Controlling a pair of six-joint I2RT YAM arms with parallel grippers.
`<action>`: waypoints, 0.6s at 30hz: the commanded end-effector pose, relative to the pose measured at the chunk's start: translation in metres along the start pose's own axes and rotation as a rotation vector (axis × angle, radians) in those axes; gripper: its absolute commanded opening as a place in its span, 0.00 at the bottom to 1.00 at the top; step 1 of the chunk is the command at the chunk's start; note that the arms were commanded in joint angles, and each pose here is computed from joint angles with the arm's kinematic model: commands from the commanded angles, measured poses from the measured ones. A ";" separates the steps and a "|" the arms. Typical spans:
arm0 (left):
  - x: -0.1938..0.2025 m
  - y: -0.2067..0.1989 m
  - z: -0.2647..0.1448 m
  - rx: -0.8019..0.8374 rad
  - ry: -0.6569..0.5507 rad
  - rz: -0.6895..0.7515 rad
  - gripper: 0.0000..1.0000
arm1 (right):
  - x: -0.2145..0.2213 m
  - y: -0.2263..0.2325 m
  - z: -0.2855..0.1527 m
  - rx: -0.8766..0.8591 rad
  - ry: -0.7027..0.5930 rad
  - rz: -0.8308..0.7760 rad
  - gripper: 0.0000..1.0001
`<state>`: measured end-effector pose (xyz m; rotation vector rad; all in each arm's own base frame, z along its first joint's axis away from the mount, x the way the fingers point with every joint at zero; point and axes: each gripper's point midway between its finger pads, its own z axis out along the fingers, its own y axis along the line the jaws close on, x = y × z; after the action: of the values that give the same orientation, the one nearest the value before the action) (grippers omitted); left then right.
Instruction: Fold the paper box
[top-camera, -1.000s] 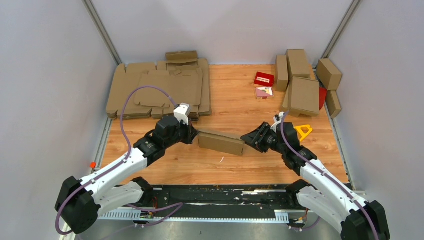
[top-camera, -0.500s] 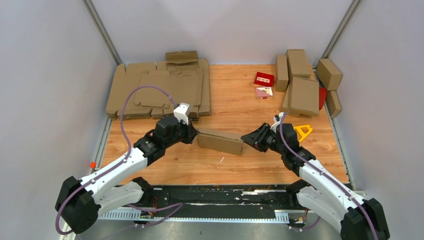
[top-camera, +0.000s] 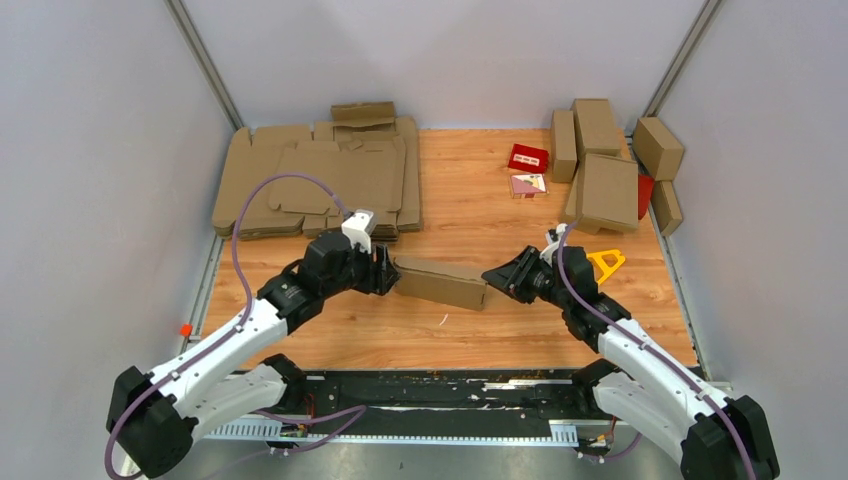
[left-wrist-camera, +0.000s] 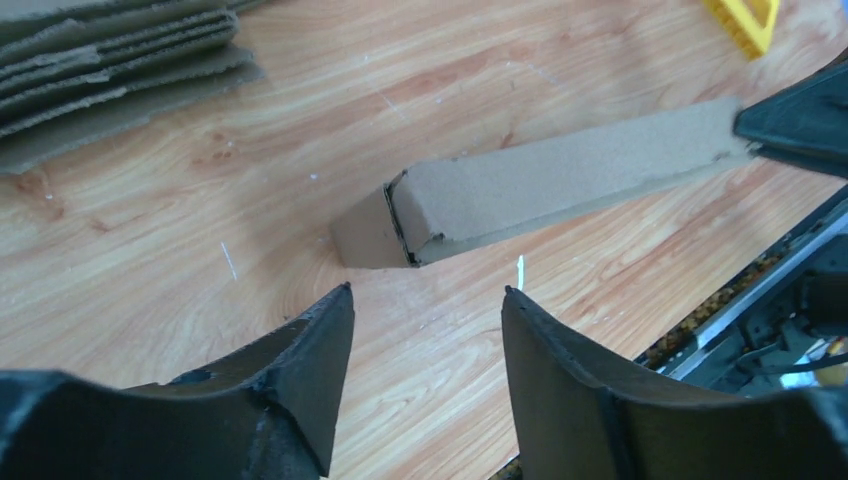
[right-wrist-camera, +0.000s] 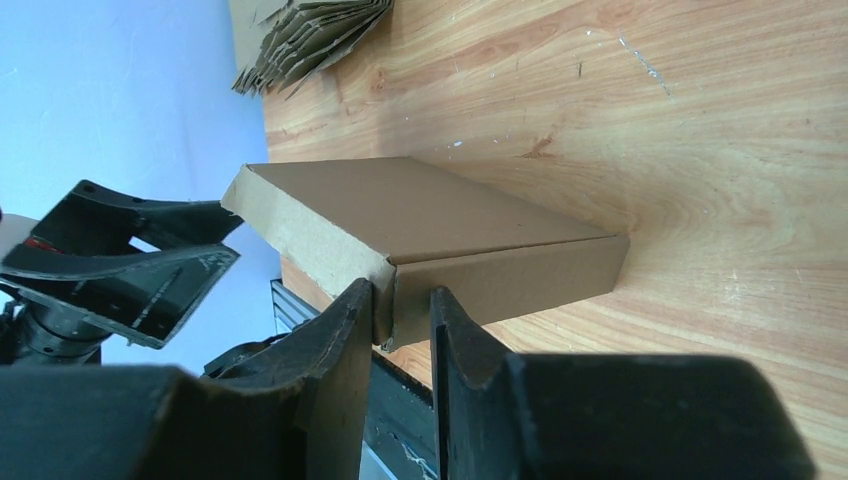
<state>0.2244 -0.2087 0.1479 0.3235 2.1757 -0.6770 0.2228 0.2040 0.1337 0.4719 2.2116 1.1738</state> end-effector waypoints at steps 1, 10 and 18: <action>-0.036 -0.012 -0.013 0.063 -0.085 -0.054 0.67 | 0.018 -0.036 0.001 0.116 0.057 -0.024 0.00; -0.054 -0.009 0.003 0.089 -0.085 -0.128 0.68 | 0.018 -0.032 0.000 0.102 0.066 -0.036 0.00; -0.033 0.013 0.021 0.053 -0.050 -0.203 0.52 | 0.018 -0.031 0.000 0.097 0.067 -0.038 0.00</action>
<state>0.2615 -0.2094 0.1636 0.1462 2.1696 -0.8130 0.2216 0.2048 0.1339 0.4322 2.2121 1.1718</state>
